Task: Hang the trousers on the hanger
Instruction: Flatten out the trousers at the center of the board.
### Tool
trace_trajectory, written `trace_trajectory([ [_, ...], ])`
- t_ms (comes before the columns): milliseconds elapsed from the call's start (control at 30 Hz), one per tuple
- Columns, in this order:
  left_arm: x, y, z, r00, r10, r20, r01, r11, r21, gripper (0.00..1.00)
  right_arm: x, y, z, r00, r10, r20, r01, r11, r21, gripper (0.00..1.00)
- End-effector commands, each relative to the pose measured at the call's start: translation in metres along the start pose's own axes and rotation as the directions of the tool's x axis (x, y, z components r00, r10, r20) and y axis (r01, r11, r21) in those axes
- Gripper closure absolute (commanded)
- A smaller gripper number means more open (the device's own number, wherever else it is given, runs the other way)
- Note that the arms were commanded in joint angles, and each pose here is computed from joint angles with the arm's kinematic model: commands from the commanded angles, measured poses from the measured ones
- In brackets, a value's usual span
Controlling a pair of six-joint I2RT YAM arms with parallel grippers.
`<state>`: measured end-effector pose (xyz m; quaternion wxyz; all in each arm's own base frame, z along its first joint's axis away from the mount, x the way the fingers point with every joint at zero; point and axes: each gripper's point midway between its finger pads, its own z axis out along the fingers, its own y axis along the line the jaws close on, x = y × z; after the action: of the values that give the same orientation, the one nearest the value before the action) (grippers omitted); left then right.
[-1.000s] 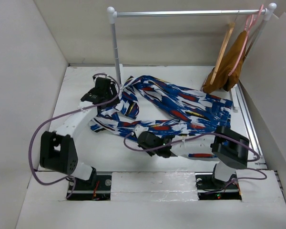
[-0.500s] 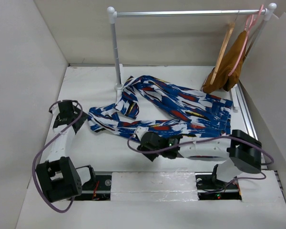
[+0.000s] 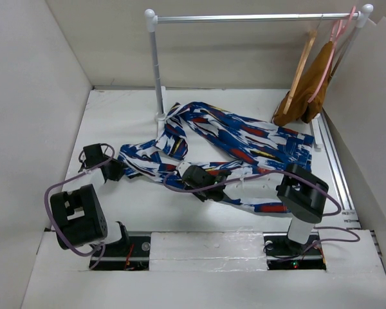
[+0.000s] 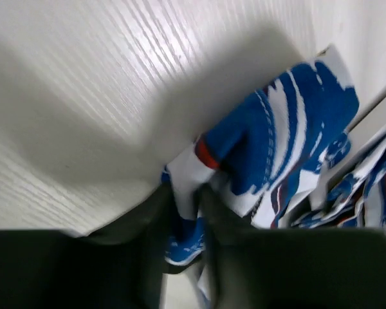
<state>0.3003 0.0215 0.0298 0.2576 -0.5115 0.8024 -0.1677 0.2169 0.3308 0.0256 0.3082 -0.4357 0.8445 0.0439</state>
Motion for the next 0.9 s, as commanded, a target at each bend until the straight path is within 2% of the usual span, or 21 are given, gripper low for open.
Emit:
trace_trajectory([
  [0, 0.004, -0.006, 0.005, 0.999, -0.038, -0.012, 0.039, 0.998, 0.054, 0.87, -0.005, -0.006, -0.007, 0.999, 0.030, 0.025, -0.031, 0.999, 0.017, 1.00],
  [33, -0.003, -0.014, 0.001, 1.000, -0.024, 0.006, 0.024, 0.997, 0.067, 0.98, -0.004, -0.007, -0.012, 0.999, 0.033, 0.030, -0.034, 0.999, 0.012, 1.00],
  [67, -0.014, -0.024, -0.008, 0.999, -0.007, 0.051, 0.002, 0.996, 0.089, 1.00, -0.001, -0.008, -0.017, 0.999, 0.037, 0.023, -0.038, 0.999, 0.014, 1.00],
  [133, -0.029, -0.039, -0.027, 0.994, 0.041, 0.098, -0.050, 0.995, 0.090, 1.00, -0.004, -0.010, -0.039, 0.997, 0.039, 0.063, -0.039, 0.999, -0.002, 1.00],
  [167, -0.044, -0.051, -0.046, 0.983, 0.060, 0.175, -0.081, 0.990, 0.114, 1.00, -0.006, -0.011, -0.047, 0.996, 0.027, 0.086, -0.026, 1.000, -0.012, 1.00],
  [233, -0.063, -0.070, -0.077, 0.962, 0.093, 0.255, -0.129, 0.984, 0.126, 1.00, -0.017, -0.012, -0.074, 0.986, 0.035, 0.162, -0.024, 0.997, -0.069, 1.00],
  [267, -0.076, -0.075, -0.099, 0.935, 0.119, 0.335, -0.167, 0.979, 0.118, 1.00, -0.010, -0.017, -0.079, 0.988, 0.028, 0.150, -0.018, 0.997, -0.072, 1.00],
  [333, -0.087, -0.083, -0.129, 0.909, 0.142, 0.391, -0.196, 0.975, 0.101, 1.00, -0.013, -0.017, -0.098, 0.982, 0.014, 0.188, 0.009, 0.993, -0.119, 1.00],
  [400, -0.097, -0.078, -0.147, 0.867, 0.192, 0.461, -0.226, 0.974, 0.019, 1.00, 0.001, -0.012, -0.104, 0.986, -0.011, 0.168, 0.038, 0.986, -0.160, 1.00],
  [533, -0.098, -0.041, -0.164, 0.834, 0.277, 0.477, -0.223, 0.960, -0.168, 1.00, 0.026, 0.027, -0.110, 0.988, -0.039, 0.146, 0.087, 0.936, -0.341, 1.00],
  [567, -0.099, -0.028, -0.169, 0.817, 0.289, 0.499, -0.204, 0.954, -0.218, 1.00, 0.032, 0.040, -0.108, 0.987, -0.058, 0.147, 0.110, 0.921, -0.373, 1.00],
  [633, -0.092, -0.007, -0.172, 0.820, 0.250, 0.515, -0.114, 0.953, -0.281, 0.99, 0.053, 0.058, -0.102, 0.990, -0.091, 0.103, 0.127, 0.893, -0.431, 1.00],
  [667, -0.096, -0.005, -0.179, 0.801, 0.246, 0.545, -0.090, 0.951, -0.297, 0.82, 0.059, 0.069, -0.102, 0.989, -0.115, 0.096, 0.147, 0.879, -0.454, 1.00],
  [733, -0.101, -0.015, -0.189, 0.798, 0.255, 0.546, -0.108, 0.952, -0.287, 0.74, 0.073, 0.078, -0.095, 0.986, -0.160, 0.054, 0.167, 0.871, -0.461, 1.00],
  [767, -0.099, -0.022, -0.189, 0.805, 0.259, 0.533, -0.129, 0.955, -0.268, 0.45, 0.080, 0.077, -0.094, 0.985, -0.171, 0.018, 0.162, 0.880, -0.447, 0.98],
  [800, -0.101, -0.026, -0.192, 0.803, 0.261, 0.536, -0.136, 0.956, -0.261, 0.32, 0.083, 0.073, -0.091, 0.985, -0.172, -0.005, 0.153, 0.892, -0.426, 0.89],
  [833, -0.104, -0.030, -0.198, 0.796, 0.261, 0.546, -0.137, 0.956, -0.258, 0.25, 0.080, 0.067, -0.091, 0.985, -0.170, -0.009, 0.153, 0.905, -0.397, 0.61],
  [867, -0.106, -0.031, -0.202, 0.787, 0.260, 0.559, -0.134, 0.957, -0.257, 0.17, 0.083, 0.064, -0.095, 0.985, -0.171, -0.026, 0.148, 0.910, -0.386, 0.48],
])
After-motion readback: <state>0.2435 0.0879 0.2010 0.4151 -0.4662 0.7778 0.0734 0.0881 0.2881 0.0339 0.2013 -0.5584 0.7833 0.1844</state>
